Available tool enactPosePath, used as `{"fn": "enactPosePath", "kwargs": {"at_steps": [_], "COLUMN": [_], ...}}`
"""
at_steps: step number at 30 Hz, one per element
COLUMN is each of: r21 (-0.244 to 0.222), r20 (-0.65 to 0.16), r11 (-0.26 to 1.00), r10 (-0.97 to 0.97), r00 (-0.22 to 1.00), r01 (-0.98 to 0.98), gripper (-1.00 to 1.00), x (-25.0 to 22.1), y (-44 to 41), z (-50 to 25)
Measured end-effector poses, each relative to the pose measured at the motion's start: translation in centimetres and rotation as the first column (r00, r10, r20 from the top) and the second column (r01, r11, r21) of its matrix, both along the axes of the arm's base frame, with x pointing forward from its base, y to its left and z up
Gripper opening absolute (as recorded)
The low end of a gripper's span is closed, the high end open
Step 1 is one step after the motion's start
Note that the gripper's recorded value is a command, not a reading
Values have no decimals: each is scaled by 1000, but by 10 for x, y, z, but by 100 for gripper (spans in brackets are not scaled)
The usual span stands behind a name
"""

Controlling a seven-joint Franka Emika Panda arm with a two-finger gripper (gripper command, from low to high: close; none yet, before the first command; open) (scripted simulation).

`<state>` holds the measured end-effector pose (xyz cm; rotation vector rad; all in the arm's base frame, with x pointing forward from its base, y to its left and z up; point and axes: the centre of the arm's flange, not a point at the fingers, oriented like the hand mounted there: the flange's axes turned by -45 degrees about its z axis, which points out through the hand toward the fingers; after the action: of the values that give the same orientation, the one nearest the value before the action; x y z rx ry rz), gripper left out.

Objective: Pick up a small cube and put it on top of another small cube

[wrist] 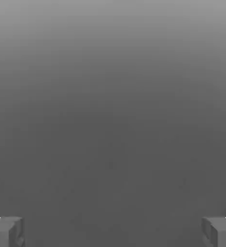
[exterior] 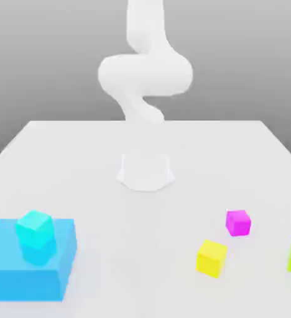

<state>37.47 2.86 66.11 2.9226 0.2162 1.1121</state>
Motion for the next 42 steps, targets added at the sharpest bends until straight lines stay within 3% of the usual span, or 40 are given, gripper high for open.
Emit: {"fn": "enactPosePath", "kwargs": {"at_steps": [5, 10, 14, 19, 27, 28, 35, 42], "r21": [-132, -186, -166, -65, -42, -42, -41, -42], "r20": [-179, -365, -511, -648, -662, -662, -663, -663], "r11": [931, 724, 454, 35, -8, -9, -9, -10], "r10": [316, 577, 720, 759, 750, 749, 748, 748], "r00": [932, 731, 470, 68, 22, 21, 21, 20], "r01": [-341, -664, -875, -997, -999, -999, -999, -999], "gripper": [0, 0, 0, 0, 0, -100, -100, -100], "x": [34, 18, -29, -121, -131, -132, -132, -132], "y": [74, 143, 186, 211, 206, 206, 206, 207], "z": [-124, -249, -351, -459, -532, -536, -535, -483]}}
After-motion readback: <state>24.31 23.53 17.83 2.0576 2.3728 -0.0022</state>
